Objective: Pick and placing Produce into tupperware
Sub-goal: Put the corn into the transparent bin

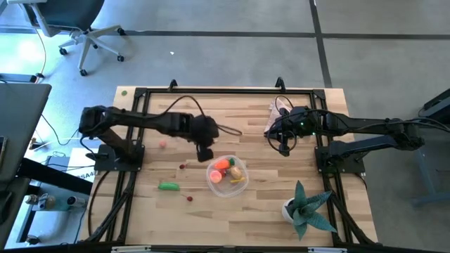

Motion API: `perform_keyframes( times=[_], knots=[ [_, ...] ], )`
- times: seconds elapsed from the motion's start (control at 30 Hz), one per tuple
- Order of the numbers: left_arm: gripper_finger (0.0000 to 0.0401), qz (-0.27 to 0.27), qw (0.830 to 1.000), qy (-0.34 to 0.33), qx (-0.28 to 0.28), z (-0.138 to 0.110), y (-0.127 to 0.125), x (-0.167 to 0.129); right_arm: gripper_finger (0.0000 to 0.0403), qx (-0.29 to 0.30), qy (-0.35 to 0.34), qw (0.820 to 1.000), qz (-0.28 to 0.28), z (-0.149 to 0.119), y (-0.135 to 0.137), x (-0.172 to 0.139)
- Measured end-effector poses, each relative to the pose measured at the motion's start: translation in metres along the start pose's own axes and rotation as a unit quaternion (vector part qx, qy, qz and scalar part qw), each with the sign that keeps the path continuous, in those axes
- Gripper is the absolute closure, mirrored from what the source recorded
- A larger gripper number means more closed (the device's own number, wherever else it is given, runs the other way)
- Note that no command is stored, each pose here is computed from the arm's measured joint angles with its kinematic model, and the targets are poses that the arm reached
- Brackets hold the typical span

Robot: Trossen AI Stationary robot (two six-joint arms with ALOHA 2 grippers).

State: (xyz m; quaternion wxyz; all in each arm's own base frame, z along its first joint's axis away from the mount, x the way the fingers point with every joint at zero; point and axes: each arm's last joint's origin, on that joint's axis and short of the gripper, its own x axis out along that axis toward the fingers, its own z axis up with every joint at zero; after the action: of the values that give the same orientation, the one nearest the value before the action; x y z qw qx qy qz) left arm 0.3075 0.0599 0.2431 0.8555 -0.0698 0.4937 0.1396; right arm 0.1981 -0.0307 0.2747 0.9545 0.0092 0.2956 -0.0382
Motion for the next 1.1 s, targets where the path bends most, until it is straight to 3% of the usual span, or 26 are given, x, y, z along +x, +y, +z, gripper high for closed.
perform_keyframes(
  times=[0.23,0.4,0.67,1.1],
  knots=[
    [0.0380,-0.001,0.995,-0.071,0.075,0.017,-0.063,-0.023,0.0371,0.000,0.000,1.000,0.000,0.000,0.000,0.000],
    [0.0380,0.019,0.991,-0.075,0.106,0.015,-0.092,-0.009,0.0371,0.000,0.000,1.000,0.000,0.000,0.000,0.000],
    [0.0380,0.011,0.991,-0.045,0.128,0.013,-0.104,0.041,0.0371,0.000,0.000,1.000,0.000,0.000,0.000,0.000],
    [0.0380,0.010,0.991,-0.023,0.131,0.008,-0.110,0.073,0.0371,0.000,0.003,1.000,0.000,-0.001,0.000,0.000]
  ],
)
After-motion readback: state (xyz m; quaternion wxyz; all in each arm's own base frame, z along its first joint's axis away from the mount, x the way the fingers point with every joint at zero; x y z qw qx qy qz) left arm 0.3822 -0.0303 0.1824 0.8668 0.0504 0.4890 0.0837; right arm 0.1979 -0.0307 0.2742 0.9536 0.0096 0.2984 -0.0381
